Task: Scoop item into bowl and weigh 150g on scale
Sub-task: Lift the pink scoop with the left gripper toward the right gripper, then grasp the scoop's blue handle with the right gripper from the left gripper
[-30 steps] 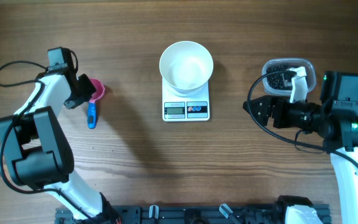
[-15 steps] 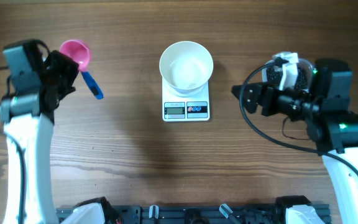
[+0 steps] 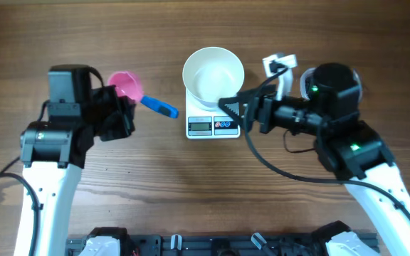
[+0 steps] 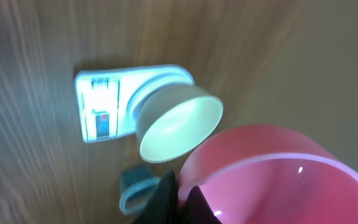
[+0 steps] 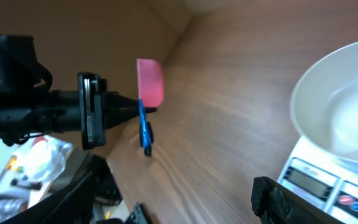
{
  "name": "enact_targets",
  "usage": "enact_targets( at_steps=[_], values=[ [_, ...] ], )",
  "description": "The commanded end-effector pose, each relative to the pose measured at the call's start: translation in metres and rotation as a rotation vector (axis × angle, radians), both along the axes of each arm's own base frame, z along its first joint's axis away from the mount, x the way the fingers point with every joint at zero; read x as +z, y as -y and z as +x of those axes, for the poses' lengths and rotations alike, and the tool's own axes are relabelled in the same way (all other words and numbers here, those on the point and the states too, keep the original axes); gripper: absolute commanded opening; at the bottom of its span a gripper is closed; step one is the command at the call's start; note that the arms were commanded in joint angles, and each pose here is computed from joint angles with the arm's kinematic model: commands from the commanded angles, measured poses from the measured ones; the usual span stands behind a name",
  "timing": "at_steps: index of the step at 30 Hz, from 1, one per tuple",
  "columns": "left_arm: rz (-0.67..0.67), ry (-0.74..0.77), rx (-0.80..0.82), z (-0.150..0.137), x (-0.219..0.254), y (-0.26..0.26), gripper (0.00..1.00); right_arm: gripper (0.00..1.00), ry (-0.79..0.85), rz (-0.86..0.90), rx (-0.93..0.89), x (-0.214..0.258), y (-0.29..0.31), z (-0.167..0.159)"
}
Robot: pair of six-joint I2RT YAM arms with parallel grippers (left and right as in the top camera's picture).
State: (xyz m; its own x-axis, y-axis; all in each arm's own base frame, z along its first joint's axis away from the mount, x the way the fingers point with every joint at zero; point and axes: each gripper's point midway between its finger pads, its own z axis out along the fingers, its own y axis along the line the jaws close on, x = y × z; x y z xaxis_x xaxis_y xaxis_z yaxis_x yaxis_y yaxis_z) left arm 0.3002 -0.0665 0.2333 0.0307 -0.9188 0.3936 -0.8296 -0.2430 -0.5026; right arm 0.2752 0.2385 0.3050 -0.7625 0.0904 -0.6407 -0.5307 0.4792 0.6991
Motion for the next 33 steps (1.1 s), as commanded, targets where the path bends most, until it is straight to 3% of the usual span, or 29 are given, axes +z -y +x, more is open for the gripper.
enact_targets(
  at_steps=[1, 7, 12, 22, 27, 33],
  values=[
    [-0.112, -0.055, 0.057, -0.007, 0.002, 0.020, 0.04, 0.80, -0.037, 0.032, 0.032, 0.001, -0.020, 0.001],
    [-0.141, -0.159, 0.107, -0.023, -0.008, 0.023, 0.04, 0.76, -0.071, 0.044, 0.056, -0.012, -0.057, 0.004],
    [-0.130, -0.240, 0.109, -0.040, -0.018, 0.022, 0.04, 0.67, -0.121, 0.043, 0.058, -0.030, -0.090, 0.003],
    [-0.148, -0.245, 0.119, -0.040, -0.017, 0.024, 0.04, 0.36, -0.203, 0.055, 0.031, -0.042, -0.110, -0.003],
    [-0.161, -0.249, 0.139, -0.039, -0.016, 0.024, 0.04, 0.30, -0.223, 0.074, 0.030, -0.039, -0.113, -0.005],
    [-0.168, -0.239, 0.144, -0.036, -0.015, 0.024, 0.04, 0.29, -0.240, 0.080, 0.030, -0.039, -0.114, -0.006]
  ],
)
